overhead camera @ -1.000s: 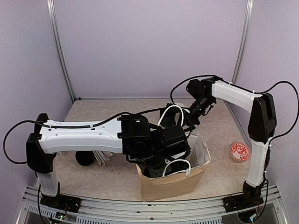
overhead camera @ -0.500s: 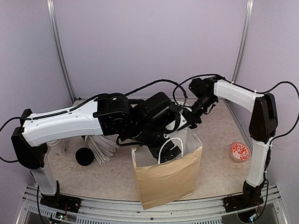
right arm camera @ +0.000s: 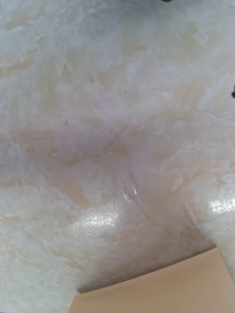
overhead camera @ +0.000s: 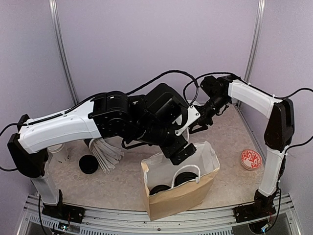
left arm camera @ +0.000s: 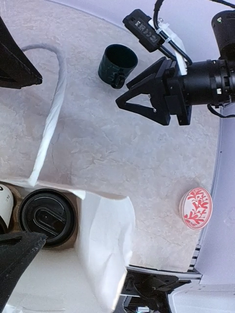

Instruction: Pack the takeout coffee

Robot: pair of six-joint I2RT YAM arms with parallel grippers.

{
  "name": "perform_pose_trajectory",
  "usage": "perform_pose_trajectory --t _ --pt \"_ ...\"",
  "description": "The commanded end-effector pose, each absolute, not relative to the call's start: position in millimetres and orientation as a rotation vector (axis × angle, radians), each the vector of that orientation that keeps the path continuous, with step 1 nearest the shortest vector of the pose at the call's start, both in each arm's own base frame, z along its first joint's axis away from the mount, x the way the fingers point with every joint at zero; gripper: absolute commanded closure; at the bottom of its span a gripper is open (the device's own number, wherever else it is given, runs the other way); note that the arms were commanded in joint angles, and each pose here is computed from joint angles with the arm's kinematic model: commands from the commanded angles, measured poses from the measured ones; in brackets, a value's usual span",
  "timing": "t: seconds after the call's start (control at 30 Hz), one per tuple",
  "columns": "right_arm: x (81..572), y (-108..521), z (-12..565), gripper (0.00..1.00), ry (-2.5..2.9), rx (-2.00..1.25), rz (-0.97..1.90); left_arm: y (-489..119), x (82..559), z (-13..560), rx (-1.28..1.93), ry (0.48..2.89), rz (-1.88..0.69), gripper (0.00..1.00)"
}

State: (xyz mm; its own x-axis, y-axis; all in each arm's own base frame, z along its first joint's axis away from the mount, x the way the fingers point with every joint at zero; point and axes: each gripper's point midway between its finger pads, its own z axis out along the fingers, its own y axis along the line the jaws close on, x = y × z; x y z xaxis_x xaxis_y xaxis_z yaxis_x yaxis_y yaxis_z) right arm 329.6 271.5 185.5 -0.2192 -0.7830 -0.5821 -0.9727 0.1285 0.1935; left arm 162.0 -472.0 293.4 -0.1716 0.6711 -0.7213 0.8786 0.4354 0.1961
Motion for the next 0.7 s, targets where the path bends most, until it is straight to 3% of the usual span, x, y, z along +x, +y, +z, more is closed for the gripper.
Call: perform_pose_trajectory --t 0.0,0.53,0.67 --pt "330.8 266.9 204.8 0.50 2.059 -1.669 0.758 -468.3 164.7 340.5 1.229 1.806 -0.408 0.01" --pt "325.3 261.8 223.7 0.50 2.045 -1.639 0.720 -453.0 164.6 410.3 1.145 1.713 -0.623 0.01" --pt "337.2 251.9 250.6 0.50 2.022 -1.568 0.613 -421.6 194.8 431.2 0.976 1.729 -0.595 0.01"
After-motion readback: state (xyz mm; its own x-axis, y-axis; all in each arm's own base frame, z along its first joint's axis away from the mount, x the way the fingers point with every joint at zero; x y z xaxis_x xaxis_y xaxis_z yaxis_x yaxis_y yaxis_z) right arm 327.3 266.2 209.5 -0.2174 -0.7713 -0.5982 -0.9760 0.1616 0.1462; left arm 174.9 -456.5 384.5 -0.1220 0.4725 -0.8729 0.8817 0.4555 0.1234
